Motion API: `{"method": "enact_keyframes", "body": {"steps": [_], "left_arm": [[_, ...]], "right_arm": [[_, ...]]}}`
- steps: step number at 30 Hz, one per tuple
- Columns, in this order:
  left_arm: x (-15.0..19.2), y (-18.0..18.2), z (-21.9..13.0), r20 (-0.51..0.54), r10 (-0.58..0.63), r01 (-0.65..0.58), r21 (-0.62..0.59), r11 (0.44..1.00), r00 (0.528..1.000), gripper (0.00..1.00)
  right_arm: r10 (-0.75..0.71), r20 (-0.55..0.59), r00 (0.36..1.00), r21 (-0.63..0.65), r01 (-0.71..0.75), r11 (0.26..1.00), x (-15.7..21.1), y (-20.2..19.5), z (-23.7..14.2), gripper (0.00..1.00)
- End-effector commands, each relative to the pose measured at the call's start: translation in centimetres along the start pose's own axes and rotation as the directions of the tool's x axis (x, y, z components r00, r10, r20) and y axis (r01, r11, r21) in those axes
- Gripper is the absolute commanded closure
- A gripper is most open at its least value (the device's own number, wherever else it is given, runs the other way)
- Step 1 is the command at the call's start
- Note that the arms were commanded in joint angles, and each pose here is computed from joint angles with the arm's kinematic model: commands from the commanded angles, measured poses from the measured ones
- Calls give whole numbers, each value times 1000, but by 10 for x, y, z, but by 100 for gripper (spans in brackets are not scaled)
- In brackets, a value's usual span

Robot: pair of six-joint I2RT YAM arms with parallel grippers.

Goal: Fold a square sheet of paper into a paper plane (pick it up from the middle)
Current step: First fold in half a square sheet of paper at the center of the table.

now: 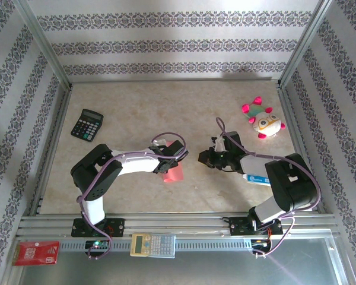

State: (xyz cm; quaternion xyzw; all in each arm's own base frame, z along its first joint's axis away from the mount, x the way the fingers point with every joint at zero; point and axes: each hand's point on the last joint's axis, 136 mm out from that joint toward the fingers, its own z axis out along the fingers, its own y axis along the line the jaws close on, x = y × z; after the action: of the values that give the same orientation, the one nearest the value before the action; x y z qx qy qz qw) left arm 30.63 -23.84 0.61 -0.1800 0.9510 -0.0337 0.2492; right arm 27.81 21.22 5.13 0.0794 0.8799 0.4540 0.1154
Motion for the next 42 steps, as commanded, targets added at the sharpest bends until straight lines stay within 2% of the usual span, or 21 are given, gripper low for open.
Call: {"method": "enact_keyframes", "body": {"steps": [1,5,8,13,17,24,31,39,42], "left_arm": [[-13,-2,62,28,-153,151,86,985,988,51],[-6,-28,60,-27,-58,62,202,977,998,56],[5,-56,52,-82,51,-21,328,944,995,60],[18,-74,28,-89,181,-118,476,871,979,61],[26,-73,21,-100,254,-171,503,847,962,61],[32,-67,23,-90,333,-247,497,832,939,59],[26,-45,35,-90,289,-235,381,894,953,53],[9,-44,33,-49,137,-110,363,925,989,44],[1,-40,31,-21,97,-83,360,929,995,44]], "right_arm": [[-26,13,1000,-57,27,998,-13,19,5,91],[-28,39,999,-62,30,998,-25,20,-5,91],[-27,66,997,-50,30,998,-31,16,-19,91],[-14,98,995,-19,16,1000,-33,9,-35,91],[-12,76,997,-11,13,1000,-24,10,-29,91],[-52,13,999,-15,52,999,-15,27,6,87],[-60,7,998,0,60,998,-27,31,35,86],[-75,13,997,1,75,997,-51,36,54,84],[-66,-1,998,9,66,998,-54,33,64,82]]}}
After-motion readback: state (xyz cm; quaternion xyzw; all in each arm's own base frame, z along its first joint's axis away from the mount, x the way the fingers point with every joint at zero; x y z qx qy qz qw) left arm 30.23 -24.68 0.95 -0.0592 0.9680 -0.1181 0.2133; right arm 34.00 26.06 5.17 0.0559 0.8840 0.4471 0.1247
